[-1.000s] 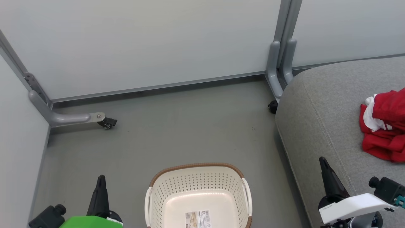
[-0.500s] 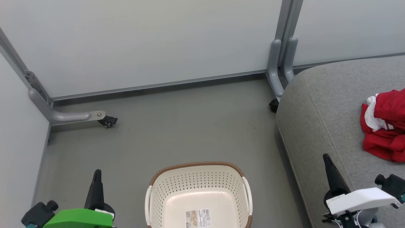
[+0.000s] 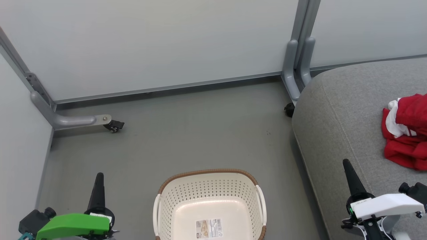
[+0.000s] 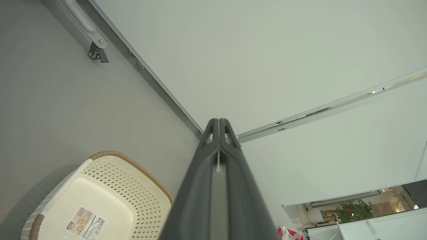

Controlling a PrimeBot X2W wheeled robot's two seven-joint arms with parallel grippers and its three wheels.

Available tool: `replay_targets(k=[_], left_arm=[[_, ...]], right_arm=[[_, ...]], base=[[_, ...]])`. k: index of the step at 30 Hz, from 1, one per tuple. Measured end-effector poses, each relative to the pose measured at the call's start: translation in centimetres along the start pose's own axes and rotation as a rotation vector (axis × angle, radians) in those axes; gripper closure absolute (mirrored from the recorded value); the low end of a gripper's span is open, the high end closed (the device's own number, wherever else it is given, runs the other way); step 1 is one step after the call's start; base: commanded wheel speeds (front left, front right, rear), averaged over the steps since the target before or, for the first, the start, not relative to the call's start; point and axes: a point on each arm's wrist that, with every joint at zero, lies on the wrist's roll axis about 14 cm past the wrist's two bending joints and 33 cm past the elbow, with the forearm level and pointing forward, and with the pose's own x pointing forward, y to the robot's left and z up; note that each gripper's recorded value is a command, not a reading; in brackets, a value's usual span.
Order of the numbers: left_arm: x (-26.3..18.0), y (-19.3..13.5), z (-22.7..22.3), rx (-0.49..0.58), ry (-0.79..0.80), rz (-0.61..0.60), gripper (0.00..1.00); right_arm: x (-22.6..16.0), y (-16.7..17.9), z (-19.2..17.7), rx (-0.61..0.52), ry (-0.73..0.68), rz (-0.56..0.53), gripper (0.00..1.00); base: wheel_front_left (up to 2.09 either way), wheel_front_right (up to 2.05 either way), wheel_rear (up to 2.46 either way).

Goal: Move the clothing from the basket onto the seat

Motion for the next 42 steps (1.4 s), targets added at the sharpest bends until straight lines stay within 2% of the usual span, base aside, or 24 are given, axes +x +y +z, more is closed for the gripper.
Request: replay_targets(k=[42], left_arm=[[1.8, -0.7, 1.9, -0.353, -0.015, -0.042, 1.00]], right_arm=[[1.7, -0.5, 0.5, 0.377, 0.002, -0.020, 1.00]], base=[[0.00, 0.00, 0.00]])
